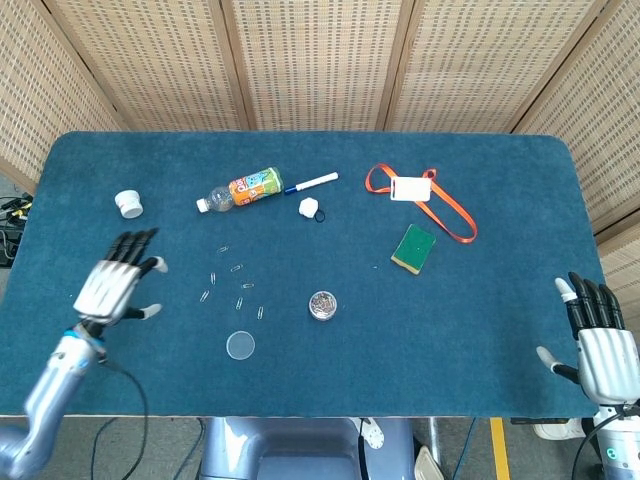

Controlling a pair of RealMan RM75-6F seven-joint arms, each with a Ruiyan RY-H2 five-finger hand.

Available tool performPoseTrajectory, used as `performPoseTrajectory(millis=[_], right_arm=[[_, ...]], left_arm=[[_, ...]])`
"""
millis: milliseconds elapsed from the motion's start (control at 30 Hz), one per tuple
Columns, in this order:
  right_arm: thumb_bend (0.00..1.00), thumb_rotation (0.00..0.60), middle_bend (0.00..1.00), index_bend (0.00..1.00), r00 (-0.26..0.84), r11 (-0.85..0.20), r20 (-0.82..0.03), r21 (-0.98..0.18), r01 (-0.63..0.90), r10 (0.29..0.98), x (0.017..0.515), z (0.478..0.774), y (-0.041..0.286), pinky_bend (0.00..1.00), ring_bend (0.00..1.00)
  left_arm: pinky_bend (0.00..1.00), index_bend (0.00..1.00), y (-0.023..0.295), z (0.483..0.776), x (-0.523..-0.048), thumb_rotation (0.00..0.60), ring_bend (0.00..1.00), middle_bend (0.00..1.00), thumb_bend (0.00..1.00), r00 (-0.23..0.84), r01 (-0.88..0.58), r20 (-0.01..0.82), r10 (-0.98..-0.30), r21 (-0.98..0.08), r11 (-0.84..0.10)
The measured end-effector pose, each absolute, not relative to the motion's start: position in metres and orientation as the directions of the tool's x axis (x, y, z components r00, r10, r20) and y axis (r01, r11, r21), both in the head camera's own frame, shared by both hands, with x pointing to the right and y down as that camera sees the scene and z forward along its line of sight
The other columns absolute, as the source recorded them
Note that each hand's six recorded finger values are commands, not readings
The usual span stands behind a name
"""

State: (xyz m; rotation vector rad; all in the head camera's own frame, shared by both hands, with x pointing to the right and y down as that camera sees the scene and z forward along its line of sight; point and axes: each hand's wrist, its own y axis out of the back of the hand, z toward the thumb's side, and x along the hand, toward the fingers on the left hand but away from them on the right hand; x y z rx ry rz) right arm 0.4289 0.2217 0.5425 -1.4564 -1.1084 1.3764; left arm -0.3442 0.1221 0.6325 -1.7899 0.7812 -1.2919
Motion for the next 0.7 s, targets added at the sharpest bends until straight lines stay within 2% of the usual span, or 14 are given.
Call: performPoseTrajectory(millis=[167,400,700], right_arm=[[0.00,0.600,0.00,0.00,-0.011,-0.282,-0.283,-0.958,0.058,0.959,0.436,0.546,0.221,0.00,0.00],[0.00,0.600,0.00,0.00,-0.017,-0.296,-0.297,-0.954,0.056,0.955,0.438,0.551,0.220,0.00,0.00],[0.00,0.600,0.00,0.00,-0.026,-0.302,-0.304,-0.952,0.055,0.952,0.440,0.553,0.219,0.00,0.00]], left_arm=[[0.00,0.46,0.109,0.661,-0.301,0.600,0.00,0.00,0.17,0.326,0.019,0.517,-0.792,-0.841,-0.541],[0.00,0.49,0.106,0.699,-0.257,0.600,0.00,0.00,0.28,0.323,0.101,0.582,-0.746,-0.805,-0.585],[0.00,0.49,0.103,0.722,-0.235,0.600,0.00,0.00,0.30,0.309,0.140,0.615,-0.725,-0.784,-0.605]])
